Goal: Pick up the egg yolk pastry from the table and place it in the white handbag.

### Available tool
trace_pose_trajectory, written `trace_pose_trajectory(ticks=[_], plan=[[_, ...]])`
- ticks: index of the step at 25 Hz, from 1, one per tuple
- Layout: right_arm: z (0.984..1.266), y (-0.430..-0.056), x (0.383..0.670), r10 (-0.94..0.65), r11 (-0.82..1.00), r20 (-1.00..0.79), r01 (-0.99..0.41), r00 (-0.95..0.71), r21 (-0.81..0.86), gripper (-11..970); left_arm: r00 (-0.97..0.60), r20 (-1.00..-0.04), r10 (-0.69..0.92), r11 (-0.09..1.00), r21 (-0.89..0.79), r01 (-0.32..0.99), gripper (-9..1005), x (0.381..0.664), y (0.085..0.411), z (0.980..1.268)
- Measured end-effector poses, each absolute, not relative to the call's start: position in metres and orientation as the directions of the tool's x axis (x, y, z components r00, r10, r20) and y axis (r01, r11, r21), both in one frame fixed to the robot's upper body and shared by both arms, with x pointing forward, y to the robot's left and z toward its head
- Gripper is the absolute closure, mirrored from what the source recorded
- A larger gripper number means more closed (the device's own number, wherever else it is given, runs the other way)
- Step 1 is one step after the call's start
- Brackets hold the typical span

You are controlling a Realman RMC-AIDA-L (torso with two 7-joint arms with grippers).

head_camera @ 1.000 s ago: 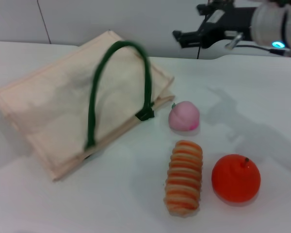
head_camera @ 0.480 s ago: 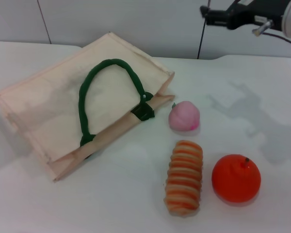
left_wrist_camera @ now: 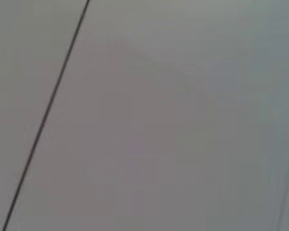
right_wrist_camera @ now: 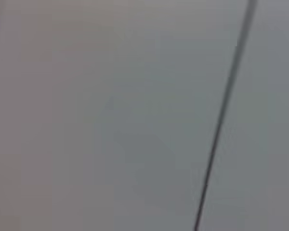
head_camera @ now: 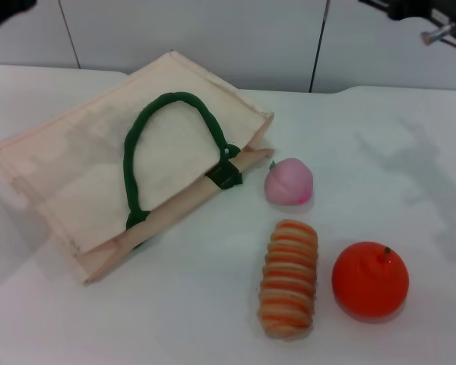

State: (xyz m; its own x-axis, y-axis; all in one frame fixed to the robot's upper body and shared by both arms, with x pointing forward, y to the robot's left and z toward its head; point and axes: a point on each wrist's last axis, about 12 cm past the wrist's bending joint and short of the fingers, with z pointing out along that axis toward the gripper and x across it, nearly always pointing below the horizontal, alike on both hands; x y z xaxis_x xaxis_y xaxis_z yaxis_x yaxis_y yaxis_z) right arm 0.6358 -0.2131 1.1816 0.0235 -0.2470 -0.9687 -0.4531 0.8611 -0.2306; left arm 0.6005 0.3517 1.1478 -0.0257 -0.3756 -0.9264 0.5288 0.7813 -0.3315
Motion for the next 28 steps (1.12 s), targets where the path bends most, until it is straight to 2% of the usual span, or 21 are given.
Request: trace_pose_trajectory(ticks=[4, 8, 11, 15, 20, 23, 28], plan=[[1.162, -0.259, 0.64, -0.051, 0.91, -0.998, -0.41, 0.025, -0.057, 77, 0.004, -0.939, -0.343, 0.821, -0.298, 0.486, 134, 0.6, 0.336, 1.123], [1.141, -0.302, 0.62, 0.136, 0.927, -0.967, -0.371, 0.215, 0.048, 78, 0.057, -0.953, -0.296, 0.851, -0.236, 0.469, 134, 0.6, 0.33, 1.117], [1.137, -0.308, 0.609, 0.134, 0.937, -0.94, -0.35, 0.314, 0.017, 78, 0.086, -0.968, -0.235, 0.888, -0.178, 0.423, 133, 0.596, 0.33, 1.107], [1.123, -0.318, 0.6, 0.104, 0.96, -0.941, -0.28, 0.322, 0.01, 78, 0.129, -0.981, -0.147, 0.929, -0.092, 0.359, 134, 0.591, 0.316, 1.089], [1.11, -0.334, 0.579, 0.132, 0.978, -0.921, -0.202, 0.368, 0.059, 78, 0.204, -0.978, -0.049, 0.955, 0.014, 0.295, 135, 0.585, 0.3, 1.08], [1.1, -0.34, 0.57, 0.12, 0.987, -0.924, -0.147, 0.364, 0.07, 77, 0.216, -0.976, -0.001, 0.97, 0.052, 0.237, 135, 0.581, 0.297, 1.073], [1.091, -0.338, 0.57, 0.11, 0.989, -0.938, -0.129, 0.328, 0.07, 77, 0.226, -0.974, 0.019, 0.983, 0.059, 0.174, 135, 0.572, 0.297, 1.067]])
